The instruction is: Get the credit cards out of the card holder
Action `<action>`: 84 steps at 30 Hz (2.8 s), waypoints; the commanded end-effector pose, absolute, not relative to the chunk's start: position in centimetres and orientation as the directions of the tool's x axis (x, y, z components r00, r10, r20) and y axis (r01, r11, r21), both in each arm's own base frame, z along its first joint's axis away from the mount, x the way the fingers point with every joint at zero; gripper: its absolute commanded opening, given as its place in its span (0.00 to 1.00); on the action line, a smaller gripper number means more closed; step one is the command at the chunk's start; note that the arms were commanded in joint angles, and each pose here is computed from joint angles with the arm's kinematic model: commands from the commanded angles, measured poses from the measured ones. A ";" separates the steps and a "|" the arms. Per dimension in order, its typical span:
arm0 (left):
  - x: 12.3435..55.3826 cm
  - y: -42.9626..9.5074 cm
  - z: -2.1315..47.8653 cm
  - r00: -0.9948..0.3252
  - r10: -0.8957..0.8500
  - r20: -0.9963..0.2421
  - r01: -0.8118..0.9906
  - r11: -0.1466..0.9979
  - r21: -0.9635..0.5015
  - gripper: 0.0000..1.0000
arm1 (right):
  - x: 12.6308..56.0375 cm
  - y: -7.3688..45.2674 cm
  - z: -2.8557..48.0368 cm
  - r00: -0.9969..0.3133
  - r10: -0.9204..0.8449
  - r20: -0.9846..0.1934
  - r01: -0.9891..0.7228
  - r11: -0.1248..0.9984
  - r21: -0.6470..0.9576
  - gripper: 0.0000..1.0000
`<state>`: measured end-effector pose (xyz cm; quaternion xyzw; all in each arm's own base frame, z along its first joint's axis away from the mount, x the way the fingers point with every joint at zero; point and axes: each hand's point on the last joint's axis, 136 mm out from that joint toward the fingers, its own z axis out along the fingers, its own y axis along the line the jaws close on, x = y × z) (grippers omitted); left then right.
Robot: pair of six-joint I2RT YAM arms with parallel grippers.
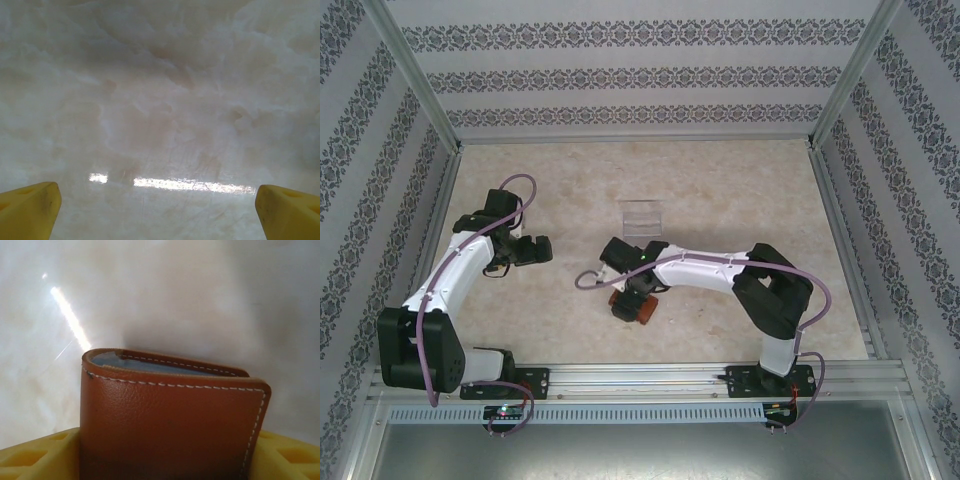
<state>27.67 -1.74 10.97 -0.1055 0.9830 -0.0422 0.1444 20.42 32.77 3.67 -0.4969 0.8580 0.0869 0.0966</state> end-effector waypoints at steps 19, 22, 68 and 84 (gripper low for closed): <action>28.1 -1.9 11.1 -0.937 -0.214 -0.276 -0.182 0.974 -0.136 1.00 | 24.8 29.7 4.6 -0.964 0.089 -0.251 0.079 0.996 0.049 0.73; 28.2 -2.2 11.1 -0.937 -0.220 -0.273 -0.182 0.971 -0.157 1.00 | 24.9 30.1 3.9 -0.968 0.086 -0.238 0.076 0.996 0.050 0.74; 30.2 -22.6 8.0 -0.985 -0.136 -0.101 -0.044 0.782 -0.622 0.21 | 24.1 28.6 4.5 -0.989 0.121 -0.088 0.075 0.909 0.410 0.70; 27.4 -25.1 5.0 -0.993 -0.121 0.004 -0.092 0.735 -0.671 0.00 | 23.9 29.5 4.7 -0.992 0.109 -0.061 0.071 0.894 0.442 0.53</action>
